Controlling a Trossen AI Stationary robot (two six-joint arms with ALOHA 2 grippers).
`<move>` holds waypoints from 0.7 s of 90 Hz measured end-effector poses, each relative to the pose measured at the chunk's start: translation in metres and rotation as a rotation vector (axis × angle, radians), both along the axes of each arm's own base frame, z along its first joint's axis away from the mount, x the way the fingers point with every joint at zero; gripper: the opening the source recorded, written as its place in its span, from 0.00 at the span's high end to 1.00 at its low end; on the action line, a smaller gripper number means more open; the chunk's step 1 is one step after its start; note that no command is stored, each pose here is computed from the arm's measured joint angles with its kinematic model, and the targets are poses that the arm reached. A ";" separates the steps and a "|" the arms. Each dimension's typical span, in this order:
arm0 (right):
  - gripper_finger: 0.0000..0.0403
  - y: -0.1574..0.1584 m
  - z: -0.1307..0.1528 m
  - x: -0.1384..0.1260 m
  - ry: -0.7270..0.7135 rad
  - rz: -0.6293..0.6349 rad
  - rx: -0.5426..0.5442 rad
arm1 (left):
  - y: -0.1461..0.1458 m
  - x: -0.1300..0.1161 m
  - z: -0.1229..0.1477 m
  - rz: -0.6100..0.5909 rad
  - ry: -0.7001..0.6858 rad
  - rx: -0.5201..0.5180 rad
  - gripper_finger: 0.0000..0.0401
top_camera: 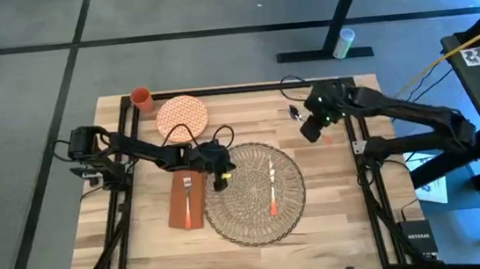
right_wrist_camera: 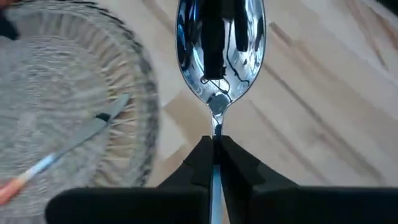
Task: Set table place
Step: Put the orange spoon to the right of the orange table knife on the brown table mat
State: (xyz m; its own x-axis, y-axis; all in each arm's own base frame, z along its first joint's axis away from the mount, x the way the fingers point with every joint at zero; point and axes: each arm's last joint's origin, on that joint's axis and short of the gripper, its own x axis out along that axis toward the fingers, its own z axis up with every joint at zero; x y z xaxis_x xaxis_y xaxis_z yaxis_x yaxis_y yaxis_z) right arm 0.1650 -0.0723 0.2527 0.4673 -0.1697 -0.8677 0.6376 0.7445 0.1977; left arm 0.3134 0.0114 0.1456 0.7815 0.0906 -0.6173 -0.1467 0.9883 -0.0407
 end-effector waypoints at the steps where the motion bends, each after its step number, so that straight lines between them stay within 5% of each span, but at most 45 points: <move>1: 1.00 0.002 0.000 0.000 0.000 -0.001 0.001 | 0.000 0.000 0.000 0.000 0.000 0.000 1.00; 23: 1.00 0.048 0.001 0.009 -0.010 -0.065 0.041 | 0.000 0.000 0.001 0.001 -0.008 -0.001 1.00; 63: 1.00 0.122 -0.012 0.027 -0.157 -0.411 0.186 | 0.001 0.001 0.001 0.008 -0.014 0.007 1.00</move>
State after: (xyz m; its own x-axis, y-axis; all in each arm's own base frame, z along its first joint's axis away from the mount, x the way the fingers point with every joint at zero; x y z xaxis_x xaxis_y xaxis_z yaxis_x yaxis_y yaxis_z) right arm 0.1922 0.0501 0.2408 0.5219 -0.2165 -0.8251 0.8236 0.3795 0.4214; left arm 0.3141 0.0128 0.1467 0.7896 0.1008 -0.6053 -0.1538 0.9874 -0.0362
